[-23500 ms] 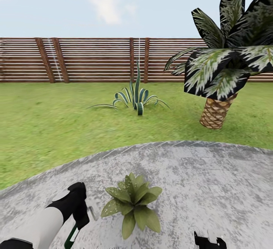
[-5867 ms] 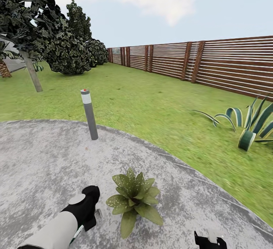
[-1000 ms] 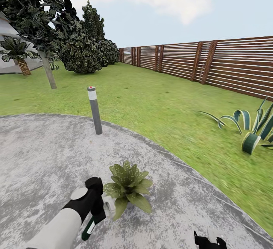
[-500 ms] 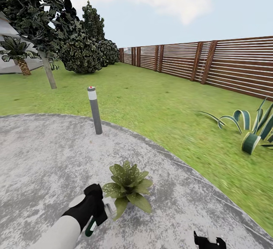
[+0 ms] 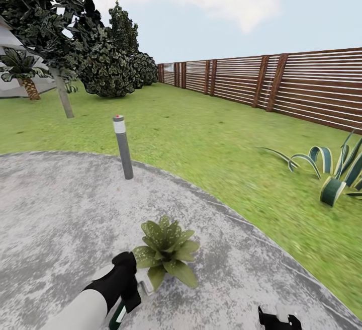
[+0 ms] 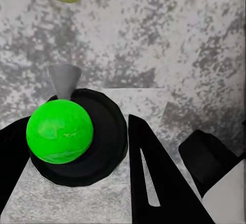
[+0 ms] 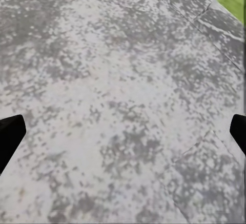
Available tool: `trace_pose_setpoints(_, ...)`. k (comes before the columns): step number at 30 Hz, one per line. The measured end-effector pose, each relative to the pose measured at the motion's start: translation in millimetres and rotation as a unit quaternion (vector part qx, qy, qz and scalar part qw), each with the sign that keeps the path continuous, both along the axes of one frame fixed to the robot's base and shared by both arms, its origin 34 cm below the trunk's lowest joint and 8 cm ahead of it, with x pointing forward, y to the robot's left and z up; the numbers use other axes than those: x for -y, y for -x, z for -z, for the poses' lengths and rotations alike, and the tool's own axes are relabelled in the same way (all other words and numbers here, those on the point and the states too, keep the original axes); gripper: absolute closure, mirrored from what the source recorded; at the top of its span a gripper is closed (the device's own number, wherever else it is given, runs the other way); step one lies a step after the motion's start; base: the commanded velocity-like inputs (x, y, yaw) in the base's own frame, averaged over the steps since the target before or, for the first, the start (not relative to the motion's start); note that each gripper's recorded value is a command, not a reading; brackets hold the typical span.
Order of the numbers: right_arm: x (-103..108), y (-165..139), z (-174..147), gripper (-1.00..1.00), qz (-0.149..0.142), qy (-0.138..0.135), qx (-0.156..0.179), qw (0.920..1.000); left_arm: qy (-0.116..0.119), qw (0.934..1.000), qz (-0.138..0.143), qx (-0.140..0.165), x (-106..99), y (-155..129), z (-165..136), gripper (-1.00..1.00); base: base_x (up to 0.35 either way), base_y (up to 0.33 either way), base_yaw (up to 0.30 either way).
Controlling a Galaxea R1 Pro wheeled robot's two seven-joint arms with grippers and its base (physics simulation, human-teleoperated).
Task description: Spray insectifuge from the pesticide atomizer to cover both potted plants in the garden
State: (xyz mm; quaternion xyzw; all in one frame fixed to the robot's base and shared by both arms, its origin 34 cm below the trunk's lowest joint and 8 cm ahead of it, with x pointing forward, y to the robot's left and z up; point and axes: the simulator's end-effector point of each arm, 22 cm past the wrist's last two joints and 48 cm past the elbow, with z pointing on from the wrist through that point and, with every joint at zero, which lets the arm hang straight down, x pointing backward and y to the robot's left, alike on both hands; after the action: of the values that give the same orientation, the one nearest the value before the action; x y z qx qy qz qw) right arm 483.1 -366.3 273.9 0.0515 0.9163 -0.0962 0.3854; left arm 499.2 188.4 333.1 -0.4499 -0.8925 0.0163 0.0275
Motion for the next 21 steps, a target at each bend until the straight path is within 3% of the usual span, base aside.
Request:
trace_pose_setpoints(7, -2, -1, 0, -1.00, 0.000, -0.001, 0.000, 1.0000, 0.000, 0.9999, 0.000, -0.012, 0, 8, 5, 1.00, 0.050, -0.028, 0.000)
trace_pose_setpoints(12, -2, -1, 0, -1.00, 0.000, -0.002, 0.001, 1.0000, -0.002, 0.9991, -0.005, -0.043, -6, 41, 22, 1.00, 0.000, 0.000, 0.000)
trace_pose_setpoints(18, -2, -1, 0, -1.00, 0.000, -0.002, 0.001, 1.0000, 0.006, 0.9987, -0.041, -0.030, -13, 35, 24, 1.00, 0.000, 0.000, 0.000)
trace_pose_setpoints(21, -2, -1, 0, -1.00, 0.000, -0.002, 0.001, 1.0000, 0.027, 0.9980, -0.053, -0.021, 1, 28, 19, 1.00, 0.000, 0.000, 0.000)
